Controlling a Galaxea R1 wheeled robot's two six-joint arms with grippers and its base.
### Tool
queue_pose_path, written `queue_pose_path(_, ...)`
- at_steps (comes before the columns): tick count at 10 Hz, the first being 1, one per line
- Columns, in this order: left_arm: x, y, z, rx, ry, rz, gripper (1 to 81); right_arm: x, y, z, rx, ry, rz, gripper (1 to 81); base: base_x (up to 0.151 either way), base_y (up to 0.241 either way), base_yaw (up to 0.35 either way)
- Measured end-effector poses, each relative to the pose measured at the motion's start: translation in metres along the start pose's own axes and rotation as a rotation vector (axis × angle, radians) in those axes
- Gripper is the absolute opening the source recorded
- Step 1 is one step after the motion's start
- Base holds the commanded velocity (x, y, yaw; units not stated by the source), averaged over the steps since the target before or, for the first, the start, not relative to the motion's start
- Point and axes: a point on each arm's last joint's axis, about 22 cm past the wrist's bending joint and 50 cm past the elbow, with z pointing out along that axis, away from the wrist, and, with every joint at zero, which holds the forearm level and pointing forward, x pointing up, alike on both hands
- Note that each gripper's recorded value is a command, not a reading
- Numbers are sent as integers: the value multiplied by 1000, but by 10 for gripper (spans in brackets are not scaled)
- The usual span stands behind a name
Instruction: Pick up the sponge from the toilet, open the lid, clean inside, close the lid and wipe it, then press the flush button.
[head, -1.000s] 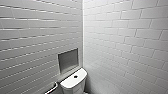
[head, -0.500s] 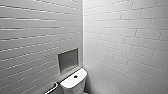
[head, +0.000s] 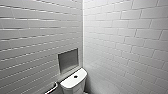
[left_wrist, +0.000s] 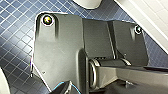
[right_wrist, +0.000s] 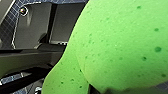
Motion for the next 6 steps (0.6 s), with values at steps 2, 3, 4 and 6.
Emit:
queue_pose_path(2,0,-1,0,1,0,0,811,1,-5,1,9,0,-1,10,0,0,0)
queue_pose_path(3,0,-1,0,1,0,0,811,0,-5,1,8,0,-1,10,0,0,0)
queue_pose_path(4,0,-1,0,1,0,0,811,0,-5,1,8,0,-2,10,0,0,0)
queue_pose_path(6,0,-1,0,1,0,0,811,0,-5,1,8,0,-1,10,31,0,0)
